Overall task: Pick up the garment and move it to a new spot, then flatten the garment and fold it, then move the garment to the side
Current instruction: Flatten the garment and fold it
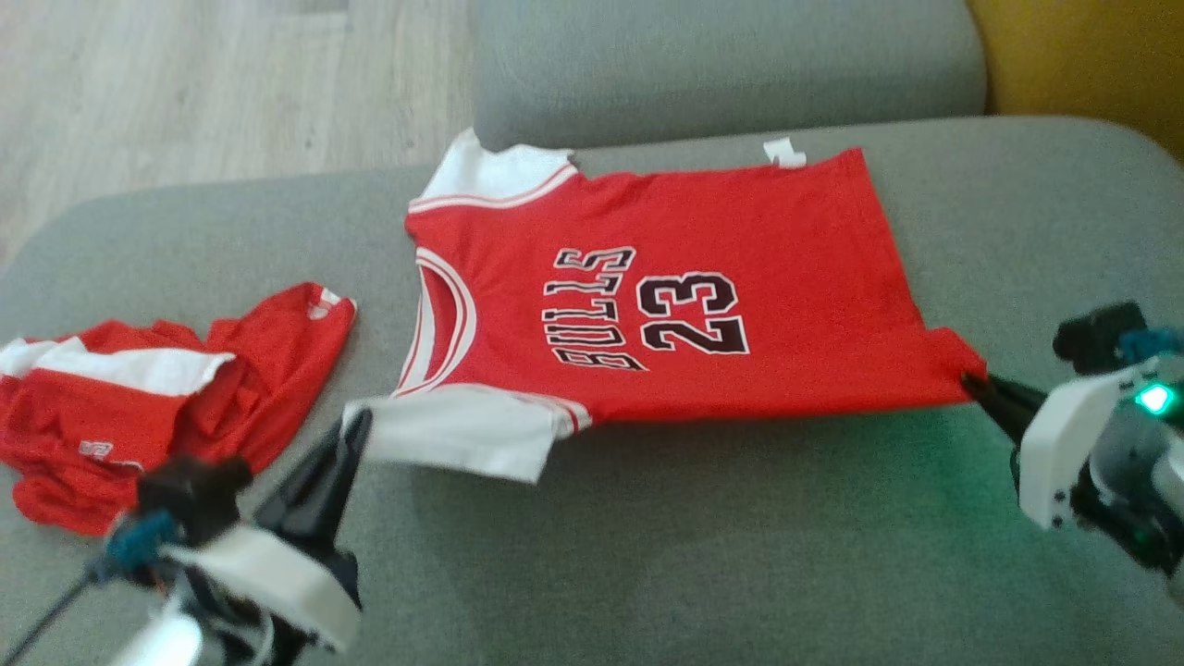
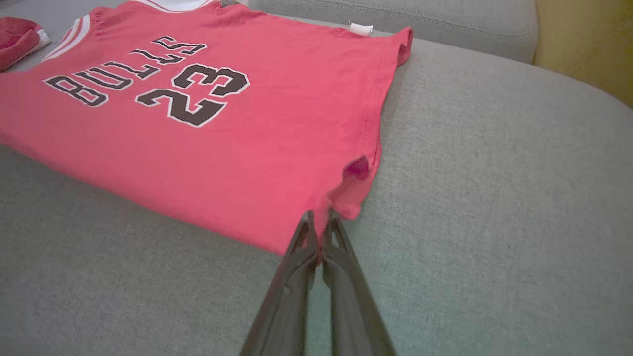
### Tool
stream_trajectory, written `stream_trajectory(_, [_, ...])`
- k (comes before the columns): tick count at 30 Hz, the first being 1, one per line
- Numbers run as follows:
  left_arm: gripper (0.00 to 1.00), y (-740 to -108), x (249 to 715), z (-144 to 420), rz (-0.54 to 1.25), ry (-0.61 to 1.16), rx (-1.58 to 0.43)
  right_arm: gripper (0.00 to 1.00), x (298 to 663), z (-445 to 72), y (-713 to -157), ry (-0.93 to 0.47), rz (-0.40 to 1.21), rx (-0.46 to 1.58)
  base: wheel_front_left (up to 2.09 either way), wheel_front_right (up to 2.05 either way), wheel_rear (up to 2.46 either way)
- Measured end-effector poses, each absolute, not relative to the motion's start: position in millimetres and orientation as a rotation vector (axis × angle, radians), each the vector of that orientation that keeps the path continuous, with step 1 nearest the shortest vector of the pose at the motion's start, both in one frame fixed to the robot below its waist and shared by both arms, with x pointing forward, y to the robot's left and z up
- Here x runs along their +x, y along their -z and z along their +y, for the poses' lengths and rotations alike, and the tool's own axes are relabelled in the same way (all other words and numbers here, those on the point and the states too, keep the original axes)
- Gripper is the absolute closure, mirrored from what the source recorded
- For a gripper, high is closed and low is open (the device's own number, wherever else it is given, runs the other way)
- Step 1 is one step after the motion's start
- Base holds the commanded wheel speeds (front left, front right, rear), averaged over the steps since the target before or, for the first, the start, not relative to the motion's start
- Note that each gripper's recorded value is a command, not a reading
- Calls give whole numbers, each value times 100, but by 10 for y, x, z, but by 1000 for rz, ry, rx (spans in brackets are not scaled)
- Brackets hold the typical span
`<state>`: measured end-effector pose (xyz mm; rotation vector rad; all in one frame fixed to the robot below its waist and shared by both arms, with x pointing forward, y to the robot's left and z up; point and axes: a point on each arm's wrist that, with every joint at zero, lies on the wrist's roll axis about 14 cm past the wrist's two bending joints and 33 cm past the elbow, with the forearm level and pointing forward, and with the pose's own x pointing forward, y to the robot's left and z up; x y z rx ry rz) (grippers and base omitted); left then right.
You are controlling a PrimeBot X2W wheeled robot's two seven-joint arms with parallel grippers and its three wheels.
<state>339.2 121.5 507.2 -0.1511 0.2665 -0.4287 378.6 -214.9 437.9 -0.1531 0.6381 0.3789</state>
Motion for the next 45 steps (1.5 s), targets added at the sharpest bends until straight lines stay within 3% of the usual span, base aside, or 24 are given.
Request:
stream_trajectory(28, [100,-4473,5082,1257,422,531,240,100,4813,-2190,-3941,-296,808,-208,0,0,0])
stream_trajectory(29, [100,-4463,5146,1263,415,526,252,9,4860,-2182,-3937,-298,798,-218,0,0,0])
stream_trajectory(30, [7,-4462,5211,1263,400,524,271,0,4910,-2168,-3934,-296,788,-215,0,0,0])
stream_trajectory(31, [0,-4456,5266,1257,387,524,289,0,4952,-2157,-3931,-294,781,-210,0,0,0])
stream_trajectory(35, [0,-4521,5409,1167,318,508,246,0,5141,-2151,-4050,-274,680,-198,0,0,0])
stream_trajectory(45, [0,-5386,5477,1284,-53,292,-38,0,5440,-1976,-5135,-210,90,8,0,0,0])
